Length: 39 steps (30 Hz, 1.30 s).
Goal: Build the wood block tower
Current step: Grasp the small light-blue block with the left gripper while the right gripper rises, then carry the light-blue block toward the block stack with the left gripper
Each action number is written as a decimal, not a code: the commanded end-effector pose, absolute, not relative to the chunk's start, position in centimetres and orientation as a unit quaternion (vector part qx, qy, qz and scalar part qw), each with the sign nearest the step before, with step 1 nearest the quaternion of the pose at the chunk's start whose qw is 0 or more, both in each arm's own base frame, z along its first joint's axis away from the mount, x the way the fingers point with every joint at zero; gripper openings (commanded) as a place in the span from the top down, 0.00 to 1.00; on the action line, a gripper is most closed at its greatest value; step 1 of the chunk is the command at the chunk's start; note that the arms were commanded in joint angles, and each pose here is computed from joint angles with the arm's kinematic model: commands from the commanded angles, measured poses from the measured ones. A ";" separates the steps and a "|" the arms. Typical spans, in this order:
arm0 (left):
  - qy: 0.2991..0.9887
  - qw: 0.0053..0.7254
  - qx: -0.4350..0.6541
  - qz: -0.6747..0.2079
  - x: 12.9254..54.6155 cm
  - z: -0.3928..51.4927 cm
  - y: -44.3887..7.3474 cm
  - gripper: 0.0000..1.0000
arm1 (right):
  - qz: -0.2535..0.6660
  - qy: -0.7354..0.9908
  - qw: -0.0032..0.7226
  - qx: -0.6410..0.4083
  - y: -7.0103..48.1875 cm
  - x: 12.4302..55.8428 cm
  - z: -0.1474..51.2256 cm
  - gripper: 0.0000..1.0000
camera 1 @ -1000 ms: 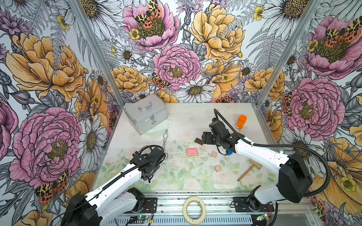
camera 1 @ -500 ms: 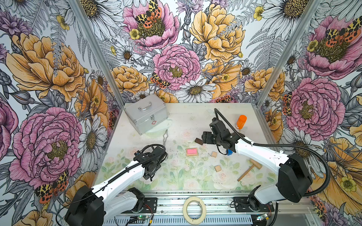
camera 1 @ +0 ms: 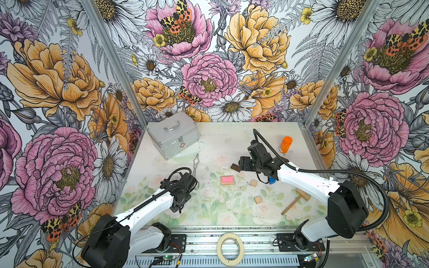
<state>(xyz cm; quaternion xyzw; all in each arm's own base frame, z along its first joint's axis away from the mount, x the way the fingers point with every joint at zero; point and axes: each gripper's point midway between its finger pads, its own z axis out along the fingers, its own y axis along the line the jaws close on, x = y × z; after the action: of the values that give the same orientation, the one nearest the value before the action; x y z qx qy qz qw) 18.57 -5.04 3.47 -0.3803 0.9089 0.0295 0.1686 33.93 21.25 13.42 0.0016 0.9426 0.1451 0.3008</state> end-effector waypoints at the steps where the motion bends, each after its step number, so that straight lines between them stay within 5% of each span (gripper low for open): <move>1: 0.914 0.161 -0.372 0.020 19.0 3.0 -5.6 0.43 | 0.149 0.942 0.302 0.006 21.2 34.2 13.1 0.17; 20: 0.914 0.148 -0.376 0.028 18.4 2.3 -5.1 0.60 | 0.149 0.942 0.301 0.013 20.8 34.1 13.0 0.17; 24: 0.914 0.148 -0.376 0.028 18.4 2.3 -5.0 0.71 | 0.148 0.942 0.300 0.014 20.8 34.0 12.9 0.17; 30: 0.920 0.166 -0.354 0.006 19.1 3.6 -5.6 1.00 | 0.149 0.941 0.304 0.015 20.5 33.8 13.2 0.17; 39: 0.940 0.231 -0.248 -0.037 21.8 11.3 -8.6 1.00 | 0.149 0.940 0.307 0.016 20.0 33.6 13.3 0.18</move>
<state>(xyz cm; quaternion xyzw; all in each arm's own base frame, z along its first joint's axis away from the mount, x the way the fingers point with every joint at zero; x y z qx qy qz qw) 20.57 -7.50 8.08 -0.3036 0.9309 -0.0286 0.2010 33.32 20.21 12.03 0.0111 0.9473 0.1367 0.2896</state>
